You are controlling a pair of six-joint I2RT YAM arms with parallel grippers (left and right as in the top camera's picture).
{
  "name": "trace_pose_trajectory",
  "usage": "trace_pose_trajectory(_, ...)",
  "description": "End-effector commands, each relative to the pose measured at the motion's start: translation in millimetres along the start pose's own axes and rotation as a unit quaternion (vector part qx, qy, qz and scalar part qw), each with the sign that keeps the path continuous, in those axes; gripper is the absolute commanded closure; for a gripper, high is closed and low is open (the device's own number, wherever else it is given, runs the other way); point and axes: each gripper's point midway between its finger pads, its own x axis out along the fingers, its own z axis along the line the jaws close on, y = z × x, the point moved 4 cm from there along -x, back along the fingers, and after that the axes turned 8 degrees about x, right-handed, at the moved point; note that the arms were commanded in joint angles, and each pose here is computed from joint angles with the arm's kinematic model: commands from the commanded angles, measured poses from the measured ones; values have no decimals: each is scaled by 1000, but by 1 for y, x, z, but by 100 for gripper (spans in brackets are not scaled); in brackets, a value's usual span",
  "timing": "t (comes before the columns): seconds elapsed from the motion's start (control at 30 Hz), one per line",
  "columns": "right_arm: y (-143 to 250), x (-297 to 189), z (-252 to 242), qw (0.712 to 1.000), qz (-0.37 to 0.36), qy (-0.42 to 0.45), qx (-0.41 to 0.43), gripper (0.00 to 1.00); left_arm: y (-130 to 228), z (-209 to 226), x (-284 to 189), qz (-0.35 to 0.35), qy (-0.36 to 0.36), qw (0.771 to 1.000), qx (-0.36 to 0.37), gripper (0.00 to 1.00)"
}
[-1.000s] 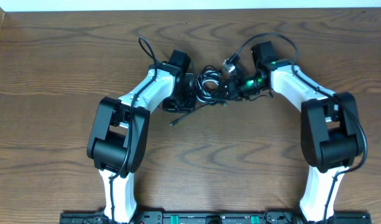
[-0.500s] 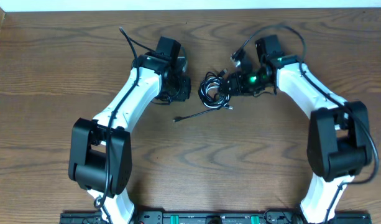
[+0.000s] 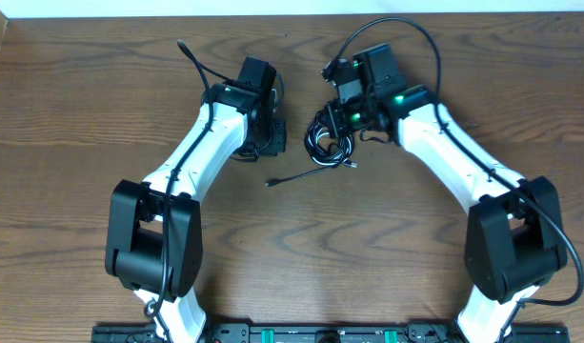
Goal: Untangle cables
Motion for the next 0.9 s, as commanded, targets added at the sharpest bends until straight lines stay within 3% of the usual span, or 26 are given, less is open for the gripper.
trace_pose_trajectory(0.0, 5, 19, -27, 997, 6, 73, 9, 97, 9, 2, 5, 20, 3, 1000, -10, 83)
trace_pose_trajectory(0.27, 46, 23, -87, 974, 89, 161, 133, 97, 14, 3, 5, 33, 1, 999, -12, 83)
trace_pose_trajectory(0.47, 89, 12, -65, 943, 198, 112, 245, 98, 15, 0, 5, 36, 13, 999, -12, 83)
trace_pose_trajectory(0.6, 97, 18, -28, 913, 228, 63, 332, 95, 16, -11, 4, 42, 53, 998, -13, 83)
trace_pose_trajectory(0.7, 87, 30, -9, 925, 205, 32, 320, 90, 18, -14, 3, 46, 66, 997, -14, 83)
trace_pose_trajectory(0.8, 62, 40, 5, 950, 155, -12, 271, 95, 19, -10, 2, 50, 63, 997, -16, 92)
trace_pose_trajectory(0.87, 51, 38, 10, 957, 140, -28, 254, 96, 19, -5, 1, 51, 62, 996, -24, 92)
